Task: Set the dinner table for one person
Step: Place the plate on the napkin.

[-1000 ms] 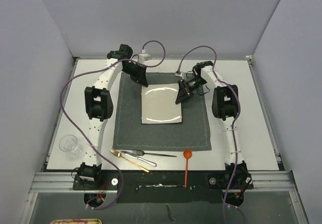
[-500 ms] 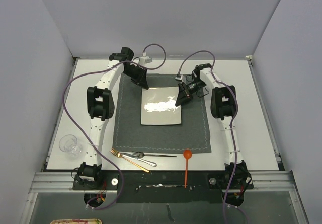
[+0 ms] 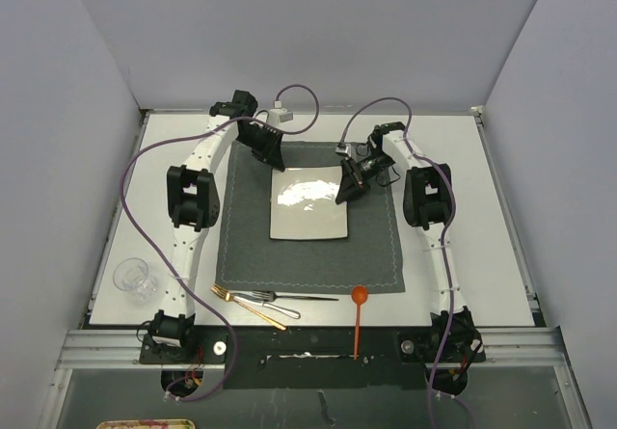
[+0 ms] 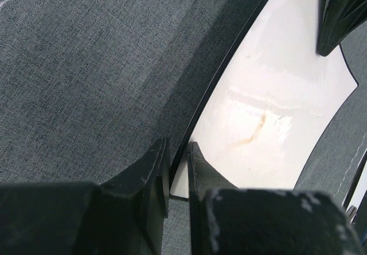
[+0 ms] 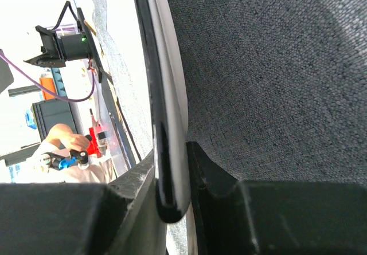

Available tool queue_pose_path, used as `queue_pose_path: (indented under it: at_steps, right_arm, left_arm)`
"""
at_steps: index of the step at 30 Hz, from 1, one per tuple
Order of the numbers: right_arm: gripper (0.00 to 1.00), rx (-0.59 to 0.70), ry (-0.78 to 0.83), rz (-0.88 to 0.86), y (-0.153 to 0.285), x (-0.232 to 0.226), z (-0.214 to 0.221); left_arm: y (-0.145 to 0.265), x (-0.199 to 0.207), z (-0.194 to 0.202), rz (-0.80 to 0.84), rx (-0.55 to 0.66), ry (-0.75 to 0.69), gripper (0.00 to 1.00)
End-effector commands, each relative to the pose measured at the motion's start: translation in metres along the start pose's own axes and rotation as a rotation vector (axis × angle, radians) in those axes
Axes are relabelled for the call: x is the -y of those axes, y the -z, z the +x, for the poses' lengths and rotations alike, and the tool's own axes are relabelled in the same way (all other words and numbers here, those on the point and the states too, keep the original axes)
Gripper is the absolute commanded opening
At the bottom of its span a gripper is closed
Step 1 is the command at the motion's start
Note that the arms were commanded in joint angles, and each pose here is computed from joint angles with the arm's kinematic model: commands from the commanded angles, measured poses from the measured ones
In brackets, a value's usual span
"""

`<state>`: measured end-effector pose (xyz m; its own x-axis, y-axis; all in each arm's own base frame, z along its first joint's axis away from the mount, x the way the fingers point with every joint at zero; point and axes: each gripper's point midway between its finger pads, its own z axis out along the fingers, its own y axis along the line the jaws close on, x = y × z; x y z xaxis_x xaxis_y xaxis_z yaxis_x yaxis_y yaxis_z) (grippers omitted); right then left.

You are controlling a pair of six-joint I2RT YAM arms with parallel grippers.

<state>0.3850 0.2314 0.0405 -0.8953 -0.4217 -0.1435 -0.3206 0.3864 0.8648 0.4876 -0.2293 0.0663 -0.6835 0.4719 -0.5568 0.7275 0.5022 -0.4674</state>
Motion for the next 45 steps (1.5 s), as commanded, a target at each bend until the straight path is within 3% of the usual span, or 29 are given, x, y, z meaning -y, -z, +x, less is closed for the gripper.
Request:
queue_pose_path:
  at_steps: [1, 3, 26, 32, 39, 45]
  right_arm:
    - [0.09, 0.009, 0.085, 0.051, 0.003, 0.005, -0.010]
    - [0.00, 0.011, 0.085, 0.047, 0.003, 0.005, -0.011]
    - [0.00, 0.039, 0.098, 0.014, 0.007, -0.001, -0.015]
    - [0.00, 0.044, 0.100, 0.009, 0.008, -0.004, -0.016]
    - [0.00, 0.045, 0.101, 0.007, 0.008, -0.005, -0.016]
    - [0.00, 0.044, 0.099, 0.006, 0.008, -0.004, -0.016]
  left_arm:
    - [-0.009, -0.039, -0.002, -0.127, -0.003, -0.078, 0.00]
    - [-0.009, -0.040, -0.002, -0.128, 0.000, -0.078, 0.00]
    - [-0.008, -0.043, -0.002, -0.174, -0.025, -0.099, 0.03]
    - [-0.008, -0.042, 0.002, -0.182, -0.047, -0.100, 0.13]
    - [-0.009, -0.044, 0.003, -0.202, -0.063, -0.101, 0.41]
    - [-0.008, -0.044, 0.004, -0.210, -0.071, -0.100, 0.48]
